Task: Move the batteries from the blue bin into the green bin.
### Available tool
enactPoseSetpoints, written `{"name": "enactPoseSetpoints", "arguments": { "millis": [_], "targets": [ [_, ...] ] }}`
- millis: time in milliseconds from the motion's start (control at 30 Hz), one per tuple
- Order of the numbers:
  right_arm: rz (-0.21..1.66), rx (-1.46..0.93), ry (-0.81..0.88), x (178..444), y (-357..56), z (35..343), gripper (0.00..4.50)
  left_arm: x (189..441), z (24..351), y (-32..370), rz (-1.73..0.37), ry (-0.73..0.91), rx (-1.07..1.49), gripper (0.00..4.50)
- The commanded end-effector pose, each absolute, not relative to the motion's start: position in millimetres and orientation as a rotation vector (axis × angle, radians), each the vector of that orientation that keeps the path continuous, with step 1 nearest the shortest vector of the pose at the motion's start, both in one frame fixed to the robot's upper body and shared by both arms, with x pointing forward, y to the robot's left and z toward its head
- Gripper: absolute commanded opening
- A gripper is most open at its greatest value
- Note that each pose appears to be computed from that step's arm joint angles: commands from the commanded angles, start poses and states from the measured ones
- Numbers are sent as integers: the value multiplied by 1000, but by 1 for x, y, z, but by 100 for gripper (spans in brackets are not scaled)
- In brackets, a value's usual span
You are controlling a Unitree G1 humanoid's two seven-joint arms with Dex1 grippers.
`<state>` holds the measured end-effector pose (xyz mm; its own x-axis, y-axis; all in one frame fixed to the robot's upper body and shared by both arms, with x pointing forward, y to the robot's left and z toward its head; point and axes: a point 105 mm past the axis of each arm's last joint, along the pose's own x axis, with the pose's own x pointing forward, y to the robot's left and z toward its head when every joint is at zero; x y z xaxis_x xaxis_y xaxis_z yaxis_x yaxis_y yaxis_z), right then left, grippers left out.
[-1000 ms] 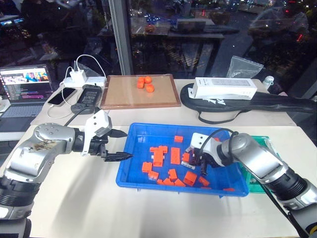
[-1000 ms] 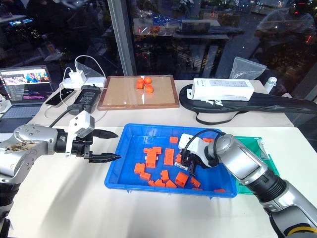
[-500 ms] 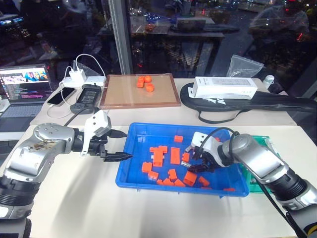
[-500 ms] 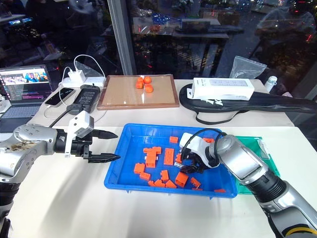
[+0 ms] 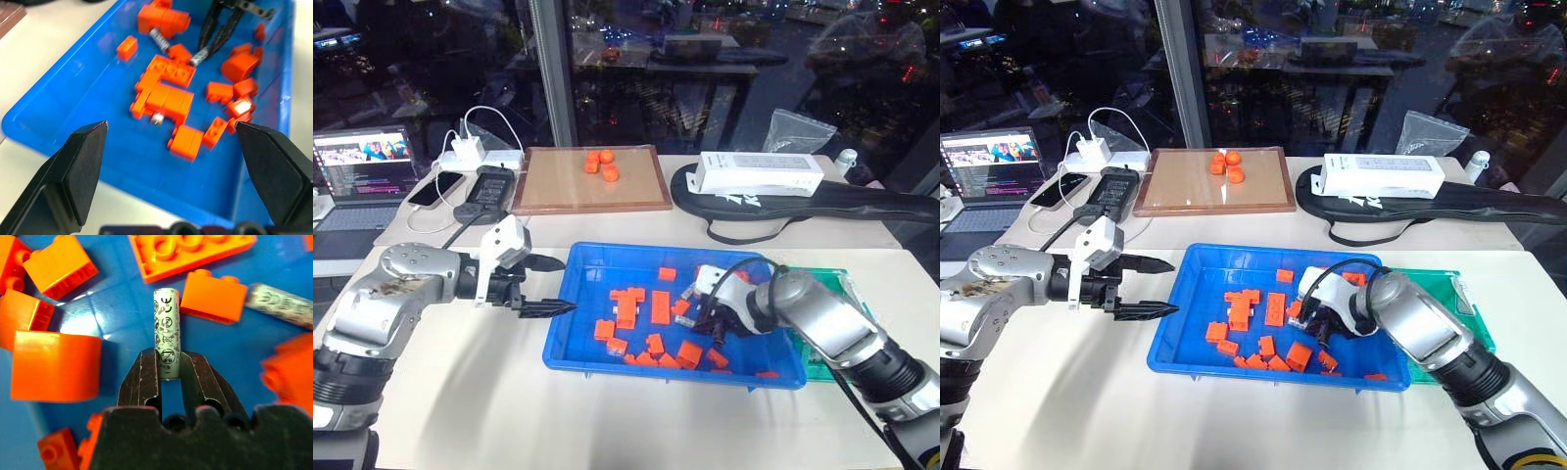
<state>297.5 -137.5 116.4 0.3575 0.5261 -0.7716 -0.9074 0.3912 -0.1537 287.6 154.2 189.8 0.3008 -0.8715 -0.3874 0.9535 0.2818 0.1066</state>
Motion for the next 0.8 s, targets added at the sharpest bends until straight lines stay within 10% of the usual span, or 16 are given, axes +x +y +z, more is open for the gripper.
{"name": "enactPoseSetpoints", "arguments": {
  "millis": [33,300,633,800],
  "targets": [
    [980,-605,618,296,-161,158,25,289,211,150,-1267,182,343,450],
    [574,-558,633,298,-275,215,25,280,231,126,-1441,51,263,450],
    [406,-484,725,284,-315,182,25,286,267,111,-1483,-100,143,450],
    [387,-508,730,287,-317,171,223,289,262,115,-1451,-66,159,450]
  ]
}}
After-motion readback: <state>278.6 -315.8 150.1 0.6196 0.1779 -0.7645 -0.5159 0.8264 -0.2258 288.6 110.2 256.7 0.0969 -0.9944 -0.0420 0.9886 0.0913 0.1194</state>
